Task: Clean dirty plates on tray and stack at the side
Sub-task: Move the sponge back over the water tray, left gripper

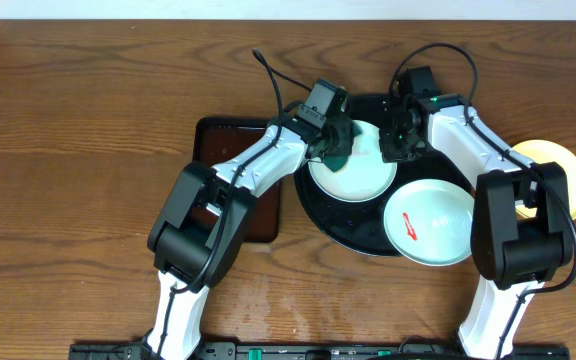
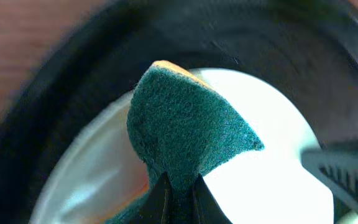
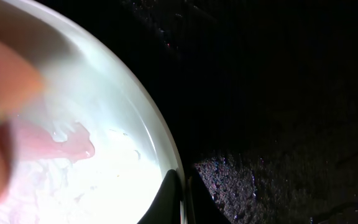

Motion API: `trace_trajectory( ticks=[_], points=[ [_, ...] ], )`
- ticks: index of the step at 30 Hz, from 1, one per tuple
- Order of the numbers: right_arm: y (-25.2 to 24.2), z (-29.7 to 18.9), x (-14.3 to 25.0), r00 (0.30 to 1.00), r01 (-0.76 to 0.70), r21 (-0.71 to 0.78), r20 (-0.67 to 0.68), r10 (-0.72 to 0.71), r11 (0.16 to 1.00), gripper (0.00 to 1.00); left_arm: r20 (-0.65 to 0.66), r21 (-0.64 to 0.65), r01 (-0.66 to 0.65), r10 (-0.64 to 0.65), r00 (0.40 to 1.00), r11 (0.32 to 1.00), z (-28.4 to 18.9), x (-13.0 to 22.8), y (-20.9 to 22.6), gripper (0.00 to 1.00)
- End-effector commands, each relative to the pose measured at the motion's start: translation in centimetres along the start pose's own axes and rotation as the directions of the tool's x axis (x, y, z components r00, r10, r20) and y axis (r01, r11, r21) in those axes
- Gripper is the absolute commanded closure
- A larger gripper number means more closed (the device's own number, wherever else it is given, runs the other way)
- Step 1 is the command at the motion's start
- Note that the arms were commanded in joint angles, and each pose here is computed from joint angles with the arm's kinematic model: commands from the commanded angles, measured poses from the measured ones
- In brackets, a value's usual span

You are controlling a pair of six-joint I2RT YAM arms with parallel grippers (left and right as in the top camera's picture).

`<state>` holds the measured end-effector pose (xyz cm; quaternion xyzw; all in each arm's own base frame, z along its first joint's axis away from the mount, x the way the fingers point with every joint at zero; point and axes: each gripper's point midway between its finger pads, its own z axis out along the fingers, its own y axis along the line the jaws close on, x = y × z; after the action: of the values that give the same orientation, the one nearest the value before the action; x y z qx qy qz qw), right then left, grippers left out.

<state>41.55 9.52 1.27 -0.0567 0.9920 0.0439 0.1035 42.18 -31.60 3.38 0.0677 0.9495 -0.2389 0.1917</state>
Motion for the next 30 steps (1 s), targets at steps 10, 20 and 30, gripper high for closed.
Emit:
trace_trajectory(
  ticks=[10, 20, 30],
  points=[
    [1.1, 0.6, 0.7, 0.999, 0.025, -0.018, -0.021, -0.025, 1.0, 0.89, 0.028, 0.118, 0.016, -0.02, 0.999, 0.993, -7.9, -1.5, -4.5, 0.92],
    [1.0, 1.0, 1.1, 1.0, -0.007, -0.018, -0.026, 0.006, 1.0, 0.68, 0.107, -0.297, 0.152, -0.125, 0.986, 0.943, -19.3, -0.8, 5.0, 0.92],
    [1.2, 1.4, 1.2, 1.0, -0.012, -0.033, -0.015, 0.012, 0.999, 0.99, 0.013, -0.477, 0.263, -0.293, 0.956, 0.838, -22.3, 2.4, 14.6, 0.92]
  ],
)
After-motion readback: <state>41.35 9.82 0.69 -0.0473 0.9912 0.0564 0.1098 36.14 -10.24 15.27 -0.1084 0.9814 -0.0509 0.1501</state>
